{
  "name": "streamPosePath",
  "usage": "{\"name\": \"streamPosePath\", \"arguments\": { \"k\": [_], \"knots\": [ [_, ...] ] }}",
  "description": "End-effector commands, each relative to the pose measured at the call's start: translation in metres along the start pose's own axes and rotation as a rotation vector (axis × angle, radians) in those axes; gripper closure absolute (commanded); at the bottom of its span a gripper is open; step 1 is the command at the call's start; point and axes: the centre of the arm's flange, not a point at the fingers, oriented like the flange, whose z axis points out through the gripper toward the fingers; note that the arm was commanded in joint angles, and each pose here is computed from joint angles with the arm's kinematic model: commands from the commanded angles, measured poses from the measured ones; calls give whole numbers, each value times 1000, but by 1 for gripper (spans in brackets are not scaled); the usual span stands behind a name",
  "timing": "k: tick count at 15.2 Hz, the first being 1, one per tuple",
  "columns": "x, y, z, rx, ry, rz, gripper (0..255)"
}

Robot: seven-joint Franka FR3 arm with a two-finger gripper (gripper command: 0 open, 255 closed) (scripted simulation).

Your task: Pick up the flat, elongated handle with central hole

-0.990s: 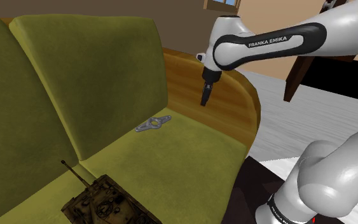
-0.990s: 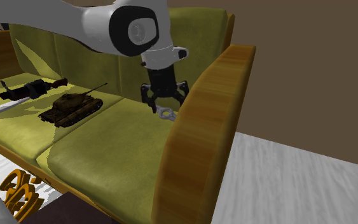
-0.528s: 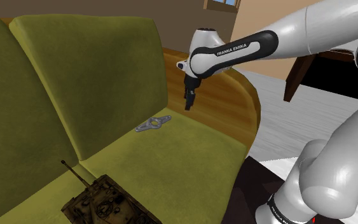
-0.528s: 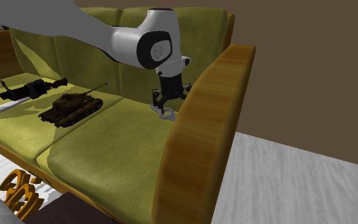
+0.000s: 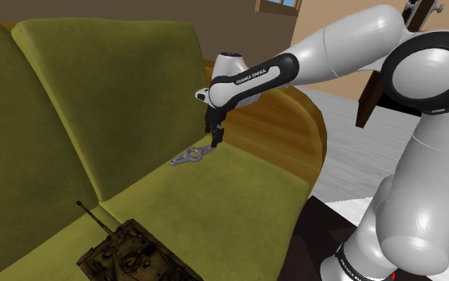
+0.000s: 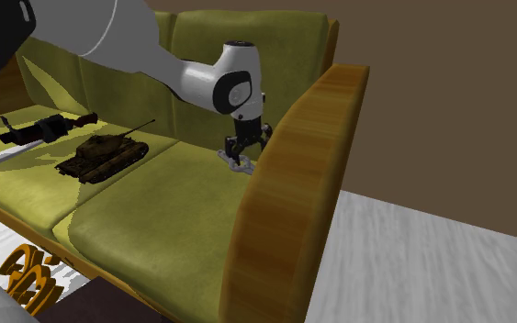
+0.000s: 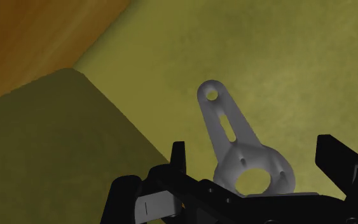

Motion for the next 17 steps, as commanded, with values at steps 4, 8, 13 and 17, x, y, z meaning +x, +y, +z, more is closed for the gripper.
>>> {"name": "streamPosePath", "arguments": {
  "k": [4, 8, 13, 17],
  "knots": [
    [19, 3, 29, 6, 16, -94, 0],
    [17, 1, 50, 6, 16, -94, 0],
    [16, 0, 59, 6, 16, -94, 255],
    [17, 0, 59, 6, 16, -94, 255]
  ]
}}
